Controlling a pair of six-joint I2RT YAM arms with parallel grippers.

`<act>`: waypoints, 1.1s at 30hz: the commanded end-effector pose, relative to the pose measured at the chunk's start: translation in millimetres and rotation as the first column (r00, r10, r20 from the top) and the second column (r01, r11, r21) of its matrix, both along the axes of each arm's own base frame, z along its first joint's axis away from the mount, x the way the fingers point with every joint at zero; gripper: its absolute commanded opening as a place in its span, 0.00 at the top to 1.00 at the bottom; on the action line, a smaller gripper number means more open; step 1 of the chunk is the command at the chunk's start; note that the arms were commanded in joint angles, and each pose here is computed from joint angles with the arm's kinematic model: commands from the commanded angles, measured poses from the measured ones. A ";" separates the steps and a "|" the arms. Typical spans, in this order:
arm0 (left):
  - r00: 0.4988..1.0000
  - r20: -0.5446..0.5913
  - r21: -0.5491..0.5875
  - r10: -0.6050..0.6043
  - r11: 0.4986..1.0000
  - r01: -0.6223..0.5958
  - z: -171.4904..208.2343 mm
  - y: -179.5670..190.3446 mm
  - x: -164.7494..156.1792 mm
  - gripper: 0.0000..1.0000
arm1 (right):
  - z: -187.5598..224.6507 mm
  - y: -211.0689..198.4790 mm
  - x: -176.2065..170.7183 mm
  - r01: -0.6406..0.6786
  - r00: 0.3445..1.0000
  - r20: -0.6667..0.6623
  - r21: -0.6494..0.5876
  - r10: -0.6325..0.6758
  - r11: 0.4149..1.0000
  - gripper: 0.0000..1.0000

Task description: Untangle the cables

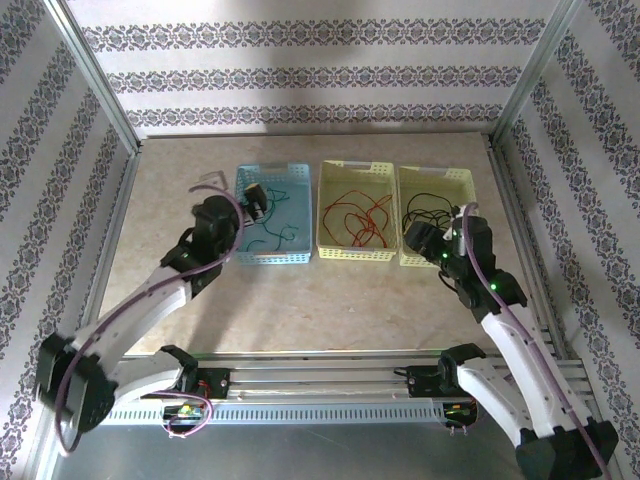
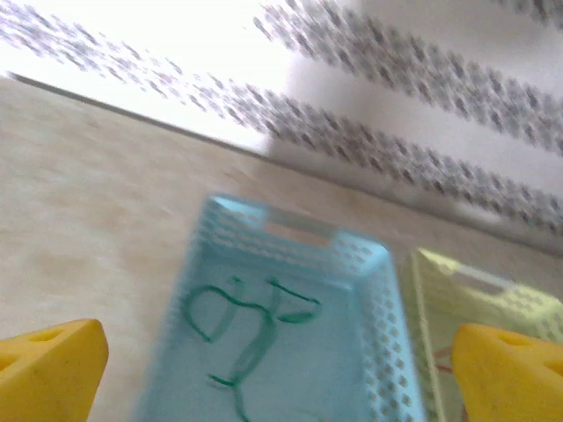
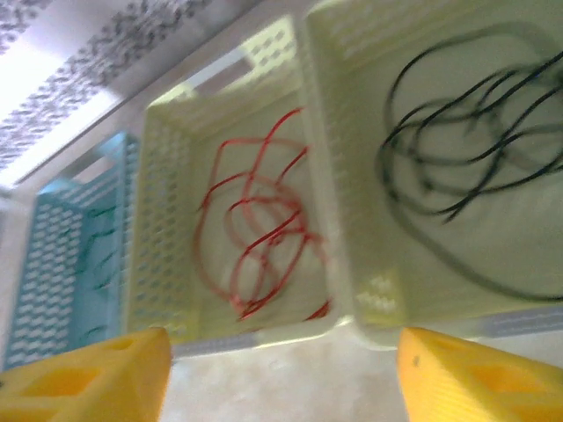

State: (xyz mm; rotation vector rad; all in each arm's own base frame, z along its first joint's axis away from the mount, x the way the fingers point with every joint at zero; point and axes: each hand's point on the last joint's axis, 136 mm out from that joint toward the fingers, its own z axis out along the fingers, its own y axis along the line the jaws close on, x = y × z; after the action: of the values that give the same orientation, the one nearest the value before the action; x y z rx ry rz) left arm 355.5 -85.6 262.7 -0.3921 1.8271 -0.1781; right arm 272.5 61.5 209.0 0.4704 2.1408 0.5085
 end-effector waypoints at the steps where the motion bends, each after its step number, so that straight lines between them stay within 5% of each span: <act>1: 0.963 -0.129 0.271 0.236 0.943 -0.195 -38.7 62.2 -44.5 0.01 | -2.5 -42.0 -4.8 0.144 0.988 0.092 -0.217 -0.127 0.966 0.24; 4: 0.907 -0.186 0.411 0.377 0.868 -0.277 -62.7 97.8 -78.9 0.01 | -3.1 -59.5 -8.6 0.224 0.963 0.220 -0.346 -0.153 0.911 0.16; 5: 0.886 -0.189 0.444 0.424 0.842 -0.308 -68.1 108.2 -88.5 0.01 | -4.2 -63.5 -9.5 0.249 0.954 0.255 -0.386 -0.156 0.889 0.03; 10: 0.817 -0.125 0.516 0.563 0.740 -0.430 -85.0 139.6 -111.4 0.01 | -34.8 -74.4 -8.2 0.296 0.946 0.293 -0.599 -0.141 0.744 0.02; 18: 0.844 0.091 0.480 0.528 0.720 -0.502 -88.2 139.0 -66.4 0.01 | -73.2 -103.2 17.7 0.428 0.903 0.285 -0.660 -0.321 0.618 0.02; 21: 0.855 0.046 0.500 0.517 0.729 -0.467 -115.9 141.2 -53.1 0.01 | -71.4 -97.7 41.0 0.392 0.919 0.275 -0.708 -0.282 0.587 0.02; 26: 0.894 -0.121 0.538 0.431 0.786 -0.306 -138.1 125.8 -10.9 0.01 | -75.7 -80.6 82.7 0.286 0.948 0.298 -0.656 -0.109 0.699 0.02; 29: 0.904 -0.128 0.537 0.407 0.795 -0.282 -141.7 122.4 6.9 0.01 | -81.6 -54.8 102.0 0.090 0.958 0.274 -0.582 0.090 0.808 0.02; 33: 0.923 -0.096 0.523 0.372 0.808 -0.271 -139.0 116.6 20.8 0.01 | -82.5 -37.2 112.9 -0.046 0.946 0.245 -0.543 0.211 0.838 0.02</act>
State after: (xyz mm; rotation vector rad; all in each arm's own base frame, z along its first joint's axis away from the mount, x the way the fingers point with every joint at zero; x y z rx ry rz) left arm 360.2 36.1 113.3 -0.3730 1.9236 0.6464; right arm 368.1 -14.5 104.1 0.1038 1.9799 -0.1911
